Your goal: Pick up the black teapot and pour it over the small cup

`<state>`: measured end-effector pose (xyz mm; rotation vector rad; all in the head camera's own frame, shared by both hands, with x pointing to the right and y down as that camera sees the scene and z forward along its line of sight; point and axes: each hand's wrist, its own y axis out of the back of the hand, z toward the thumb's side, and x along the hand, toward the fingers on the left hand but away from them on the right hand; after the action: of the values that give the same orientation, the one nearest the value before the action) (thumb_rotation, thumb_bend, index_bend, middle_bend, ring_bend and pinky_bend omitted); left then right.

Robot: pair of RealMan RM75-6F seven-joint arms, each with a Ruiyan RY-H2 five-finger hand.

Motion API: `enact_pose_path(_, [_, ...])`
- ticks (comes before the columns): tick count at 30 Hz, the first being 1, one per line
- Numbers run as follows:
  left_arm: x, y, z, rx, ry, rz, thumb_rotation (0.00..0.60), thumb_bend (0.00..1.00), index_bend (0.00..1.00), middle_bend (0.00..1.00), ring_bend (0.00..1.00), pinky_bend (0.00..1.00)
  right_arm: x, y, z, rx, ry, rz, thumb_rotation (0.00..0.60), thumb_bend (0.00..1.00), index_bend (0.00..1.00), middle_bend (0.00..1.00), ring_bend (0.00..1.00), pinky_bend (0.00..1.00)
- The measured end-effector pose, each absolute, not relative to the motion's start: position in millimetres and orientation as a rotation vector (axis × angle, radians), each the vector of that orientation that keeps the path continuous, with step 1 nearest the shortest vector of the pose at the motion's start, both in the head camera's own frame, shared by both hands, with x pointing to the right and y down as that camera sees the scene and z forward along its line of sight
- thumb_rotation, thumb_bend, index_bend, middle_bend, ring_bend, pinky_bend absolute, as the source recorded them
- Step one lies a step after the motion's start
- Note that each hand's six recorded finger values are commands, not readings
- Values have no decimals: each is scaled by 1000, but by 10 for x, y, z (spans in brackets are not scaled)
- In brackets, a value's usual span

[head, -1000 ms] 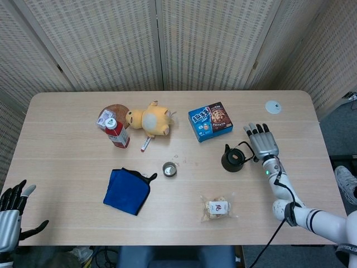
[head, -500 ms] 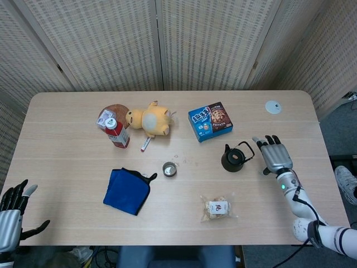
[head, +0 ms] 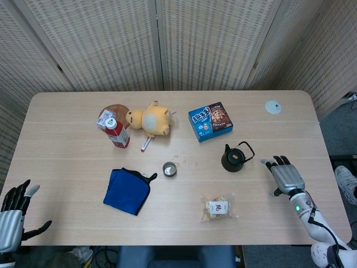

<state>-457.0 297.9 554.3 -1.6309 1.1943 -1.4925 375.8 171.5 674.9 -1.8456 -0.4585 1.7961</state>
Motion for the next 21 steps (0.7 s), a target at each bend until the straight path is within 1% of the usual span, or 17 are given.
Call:
enact_pose_path(3, [-4569,2980,5541,-1631,1195,-1493,600,2,124,0,0,0,3745,1758,6798,-1866,-451,1812,600,0,102,168,37,8])
enact_pose_path(5, [-4569,2981,5543,-1632,1195,-1494,600,2,124,0,0,0,3730,1779,6833,-1880,-447,1824,600,0,40,140,34,8])
enact_pose_path(7, [-4566,2982,5543,-1633,1194,-1494,600,3,124,0,0,0,3716,1796,6872,-1896,-442,1841,600,0,5,112,23,8])
enact_pose_path(13, [-4582,2991,5542,-1631,1197,-1499,600,3,124,0,0,0,3627,1797,6988,-1929,-434,1869,600,0,0,45,0,9])
enact_pose_path(21, [-4592,2998,5551,-1632,1200,-1501,600,3,124,0,0,0,3540,1747,7085,-1940,-440,1867,600,0,0,38,0,6])
